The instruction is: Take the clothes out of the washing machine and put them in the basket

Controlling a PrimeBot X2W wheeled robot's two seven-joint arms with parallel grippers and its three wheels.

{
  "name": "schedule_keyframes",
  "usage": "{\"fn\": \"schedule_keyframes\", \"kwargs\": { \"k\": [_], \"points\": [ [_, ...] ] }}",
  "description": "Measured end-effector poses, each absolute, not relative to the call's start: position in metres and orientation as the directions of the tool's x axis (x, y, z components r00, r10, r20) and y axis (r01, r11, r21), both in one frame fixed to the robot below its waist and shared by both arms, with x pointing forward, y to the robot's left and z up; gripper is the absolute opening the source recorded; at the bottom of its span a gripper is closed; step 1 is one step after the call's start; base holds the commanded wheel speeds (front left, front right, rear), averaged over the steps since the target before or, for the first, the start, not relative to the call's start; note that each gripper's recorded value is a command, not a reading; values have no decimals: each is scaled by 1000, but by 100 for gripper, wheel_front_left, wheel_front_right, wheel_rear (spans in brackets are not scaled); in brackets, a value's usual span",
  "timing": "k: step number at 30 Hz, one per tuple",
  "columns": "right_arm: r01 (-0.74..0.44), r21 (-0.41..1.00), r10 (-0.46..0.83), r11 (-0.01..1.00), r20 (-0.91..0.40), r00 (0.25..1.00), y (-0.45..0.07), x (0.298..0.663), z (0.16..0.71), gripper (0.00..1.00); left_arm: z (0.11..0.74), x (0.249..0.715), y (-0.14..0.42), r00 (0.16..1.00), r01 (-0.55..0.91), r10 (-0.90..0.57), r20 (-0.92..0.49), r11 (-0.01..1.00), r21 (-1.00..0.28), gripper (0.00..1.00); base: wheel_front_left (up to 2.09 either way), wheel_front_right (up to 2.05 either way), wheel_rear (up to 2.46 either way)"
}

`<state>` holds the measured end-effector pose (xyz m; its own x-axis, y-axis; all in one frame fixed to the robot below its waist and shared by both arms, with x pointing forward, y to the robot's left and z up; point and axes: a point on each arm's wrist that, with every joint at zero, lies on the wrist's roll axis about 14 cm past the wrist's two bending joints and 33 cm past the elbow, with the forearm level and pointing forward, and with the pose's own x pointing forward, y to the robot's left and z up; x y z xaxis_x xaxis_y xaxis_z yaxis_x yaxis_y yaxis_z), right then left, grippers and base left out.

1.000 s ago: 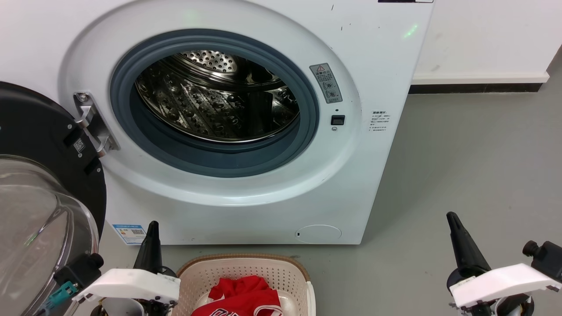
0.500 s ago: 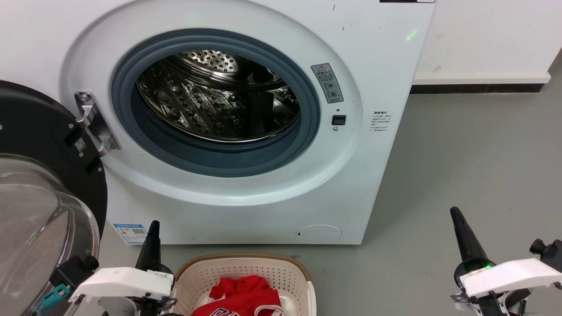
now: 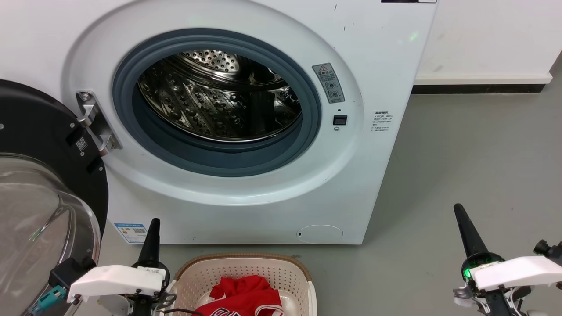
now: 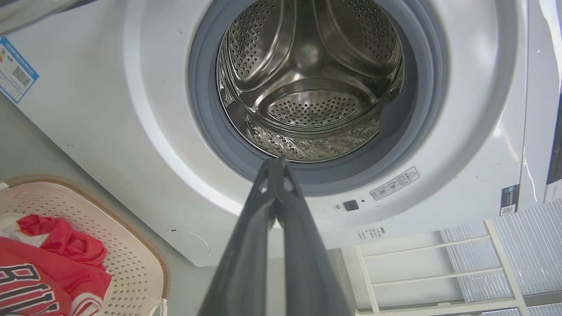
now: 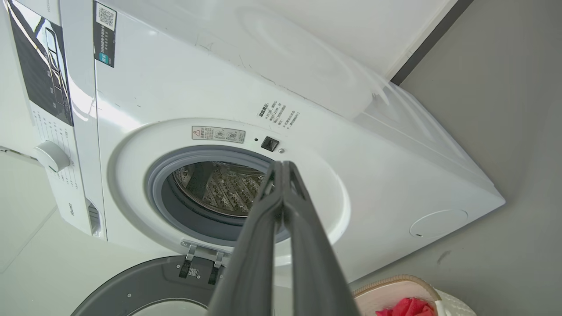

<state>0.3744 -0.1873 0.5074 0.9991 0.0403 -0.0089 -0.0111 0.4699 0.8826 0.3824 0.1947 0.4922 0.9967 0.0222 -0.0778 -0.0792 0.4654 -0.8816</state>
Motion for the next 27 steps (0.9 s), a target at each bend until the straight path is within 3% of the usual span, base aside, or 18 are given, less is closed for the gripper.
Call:
{"fn": "schedule_keyframes", "kwargs": {
  "k": [27],
  "points": [
    [13,973,19,231,-18,1000,-194,380,503,0,497,385,197,999,-53,6,-53,225,-973,0,0,0,0]
  ]
}}
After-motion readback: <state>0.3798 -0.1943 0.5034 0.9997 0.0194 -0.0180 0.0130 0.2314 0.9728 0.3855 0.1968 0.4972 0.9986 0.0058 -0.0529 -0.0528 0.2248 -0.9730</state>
